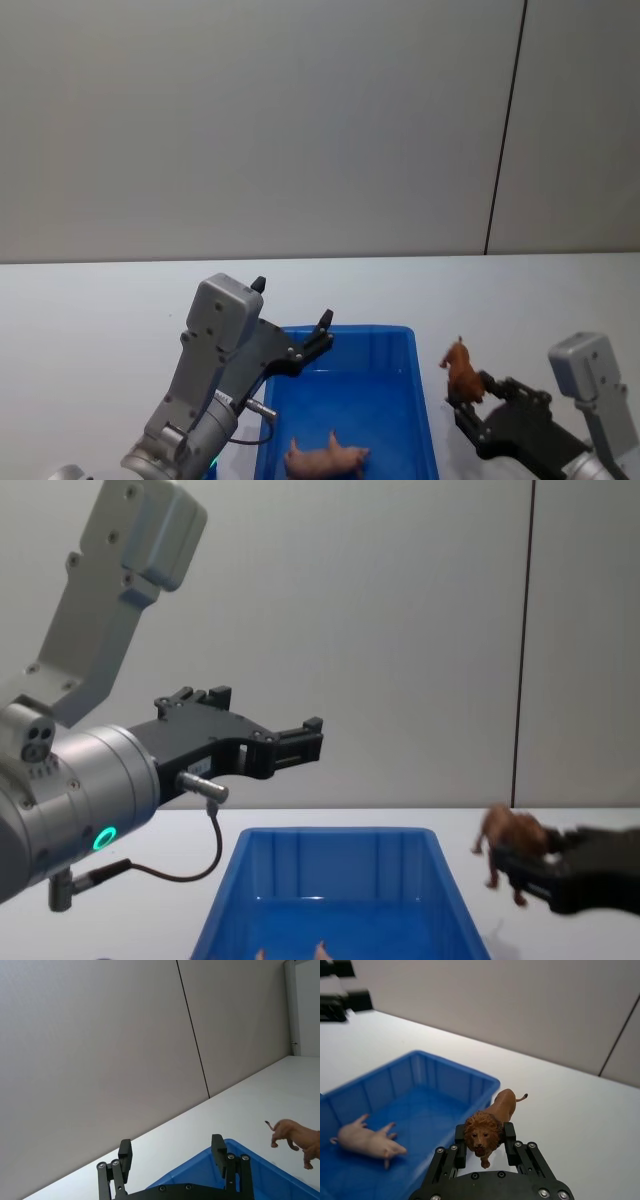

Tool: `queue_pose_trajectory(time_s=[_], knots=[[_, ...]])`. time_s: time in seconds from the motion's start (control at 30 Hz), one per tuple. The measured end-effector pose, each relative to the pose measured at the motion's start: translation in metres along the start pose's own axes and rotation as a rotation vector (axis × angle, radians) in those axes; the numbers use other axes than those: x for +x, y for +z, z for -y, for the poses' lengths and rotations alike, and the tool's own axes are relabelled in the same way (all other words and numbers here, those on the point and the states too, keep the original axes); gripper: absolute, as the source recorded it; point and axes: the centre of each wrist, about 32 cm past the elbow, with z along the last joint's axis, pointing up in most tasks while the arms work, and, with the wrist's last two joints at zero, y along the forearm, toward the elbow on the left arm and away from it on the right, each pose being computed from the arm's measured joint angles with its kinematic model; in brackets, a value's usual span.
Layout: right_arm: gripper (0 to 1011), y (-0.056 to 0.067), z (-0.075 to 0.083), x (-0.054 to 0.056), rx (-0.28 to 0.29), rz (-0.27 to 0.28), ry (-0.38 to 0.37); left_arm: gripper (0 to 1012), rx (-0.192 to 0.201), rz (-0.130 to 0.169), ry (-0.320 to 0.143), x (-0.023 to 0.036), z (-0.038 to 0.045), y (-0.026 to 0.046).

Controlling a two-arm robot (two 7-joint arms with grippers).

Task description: Pick up the two dolls from the table and place them into the box.

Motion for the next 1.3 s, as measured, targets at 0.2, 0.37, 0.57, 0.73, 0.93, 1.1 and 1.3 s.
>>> queue_pose_trajectory(time_s=[0.2,0.37,0.57,0.73,0.93,1.1,1.3], knots=[[425,0.017,-0.005,-0.002,0.053,0.011,0.06,1001,0.0,0.0,0.0,0.0,0.0,0.0],[425,0.03,-0.013,-0.004,0.076,0.006,0.116,1001,0.0,0.0,0.0,0.0,0.0,0.0],[489,0.043,-0.027,-0.008,0.074,-0.019,0.195,1001,0.0,0.0,0.0,0.0,0.0,0.0],[630,0.046,-0.038,-0.01,0.06,-0.037,0.234,1001,0.0,0.0,0.0,0.0,0.0,0.0],[843,0.049,-0.046,-0.009,0.047,-0.044,0.259,1001,0.0,0.0,0.0,0.0,0.0,0.0],[958,0.048,-0.045,-0.006,0.045,-0.037,0.257,1001,0.0,0.0,0.0,0.0,0.0,0.0],[1001,0.045,-0.036,0.004,0.055,-0.028,0.237,1001,0.0,0.0,0.0,0.0,0.0,0.0]])
